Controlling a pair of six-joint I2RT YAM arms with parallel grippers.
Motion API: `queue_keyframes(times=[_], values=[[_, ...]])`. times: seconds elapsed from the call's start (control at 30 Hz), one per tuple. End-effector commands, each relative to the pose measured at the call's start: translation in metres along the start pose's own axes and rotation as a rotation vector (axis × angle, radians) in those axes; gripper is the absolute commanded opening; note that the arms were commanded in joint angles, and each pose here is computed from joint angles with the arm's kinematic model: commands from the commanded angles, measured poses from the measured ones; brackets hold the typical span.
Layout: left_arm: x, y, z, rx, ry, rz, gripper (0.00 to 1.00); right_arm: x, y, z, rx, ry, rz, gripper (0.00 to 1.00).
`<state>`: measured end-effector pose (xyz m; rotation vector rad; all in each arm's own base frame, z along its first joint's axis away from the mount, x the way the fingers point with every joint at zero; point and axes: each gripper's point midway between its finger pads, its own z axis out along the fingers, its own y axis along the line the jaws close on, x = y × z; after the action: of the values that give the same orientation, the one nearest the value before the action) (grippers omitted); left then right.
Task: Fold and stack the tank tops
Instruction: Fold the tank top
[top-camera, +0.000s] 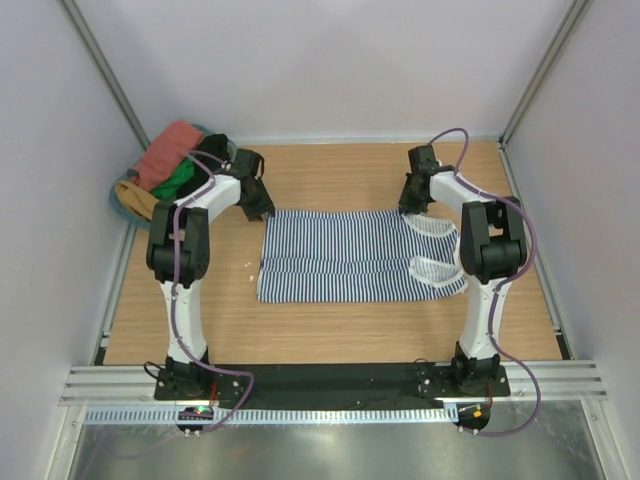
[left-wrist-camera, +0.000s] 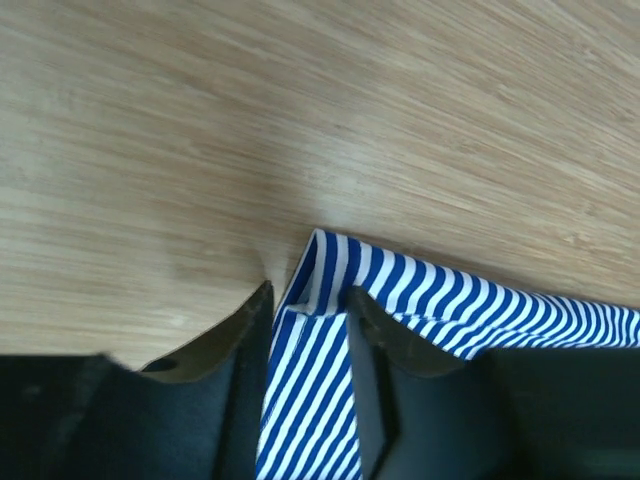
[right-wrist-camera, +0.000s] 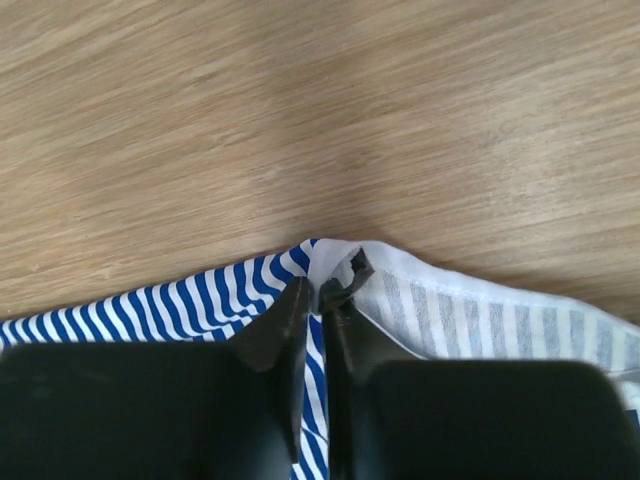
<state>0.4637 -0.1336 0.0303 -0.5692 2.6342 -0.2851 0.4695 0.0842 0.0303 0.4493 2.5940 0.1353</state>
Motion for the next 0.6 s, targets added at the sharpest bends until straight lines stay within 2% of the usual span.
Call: queue_keyframes(times=[0.0,0.03,0.07,0.13,0.2,0.33,0.57], values=[[-0.011,-0.015,-0.002,0.050,-0.009,0.002,0.34,-0.023,0.011,-0.007,-0.023,-0.056,-0.007,0.10],[-0.012,-0.017,-0.001,0.062,-0.006,0.002,0.29,-0.024,0.011,-0.007,-0.026,-0.056,-0.006,0.01],[-0.011,-0.020,-0.001,0.072,0.000,0.002,0.13,-0.024,0.011,-0.008,-0.028,-0.057,-0.006,0.01],[-0.010,-0.027,0.000,0.104,0.019,0.003,0.00,-0.026,0.013,-0.010,-0.035,-0.066,-0.008,0.01],[-0.011,-0.029,-0.008,0.115,0.009,0.004,0.00,-0.028,0.013,-0.014,-0.041,-0.076,-0.004,0.01],[-0.027,-0.032,-0.029,0.151,-0.105,0.005,0.00,-0.034,0.018,-0.027,-0.072,-0.110,-0.008,0.01],[-0.021,-0.026,-0.044,0.165,-0.124,0.037,0.00,-0.033,0.015,-0.050,-0.092,-0.151,-0.001,0.01]])
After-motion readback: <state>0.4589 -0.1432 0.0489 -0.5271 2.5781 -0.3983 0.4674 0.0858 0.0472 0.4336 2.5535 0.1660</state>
